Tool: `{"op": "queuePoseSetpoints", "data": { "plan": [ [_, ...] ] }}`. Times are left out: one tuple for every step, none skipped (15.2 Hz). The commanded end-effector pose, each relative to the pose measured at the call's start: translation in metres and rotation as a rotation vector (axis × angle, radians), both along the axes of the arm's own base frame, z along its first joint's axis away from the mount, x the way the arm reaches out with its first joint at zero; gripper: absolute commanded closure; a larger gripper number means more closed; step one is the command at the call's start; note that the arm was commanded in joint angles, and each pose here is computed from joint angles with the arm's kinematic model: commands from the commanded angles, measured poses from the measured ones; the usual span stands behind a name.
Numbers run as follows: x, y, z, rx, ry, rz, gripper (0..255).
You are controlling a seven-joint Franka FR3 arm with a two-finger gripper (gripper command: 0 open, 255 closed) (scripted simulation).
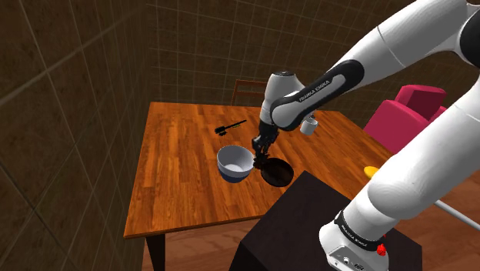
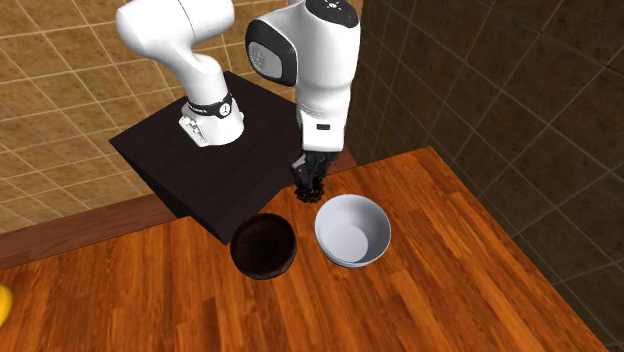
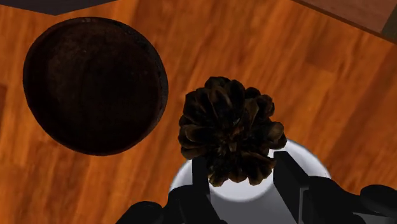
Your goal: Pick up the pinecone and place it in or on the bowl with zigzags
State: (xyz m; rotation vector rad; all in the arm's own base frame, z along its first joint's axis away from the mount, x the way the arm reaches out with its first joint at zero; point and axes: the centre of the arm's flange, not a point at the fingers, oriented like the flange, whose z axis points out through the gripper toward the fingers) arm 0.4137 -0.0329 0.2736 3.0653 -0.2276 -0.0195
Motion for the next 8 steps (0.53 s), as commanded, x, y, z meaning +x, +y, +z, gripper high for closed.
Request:
{"op": "queuePoseSetpoints", "data": {
  "plan": [
    [-0.012, -0.025, 0.000, 0.000, 0.000, 0.002, 255],
    [-0.017, -0.037, 0.001, 0.000, 0.000, 0.002, 255],
    [-0.023, -0.049, 0.002, 0.000, 0.000, 0.002, 255],
    [-0.029, -0.061, 0.003, 0.000, 0.000, 0.002, 255],
    [-0.034, -0.073, 0.004, 0.000, 0.000, 0.002, 255],
    [-0.040, -0.085, 0.005, 0.000, 0.000, 0.002, 255],
    [-0.046, -0.097, 0.006, 0.000, 0.000, 0.002, 255],
    [-0.051, -0.109, 0.007, 0.000, 0.000, 0.002, 255]
  ]
}}
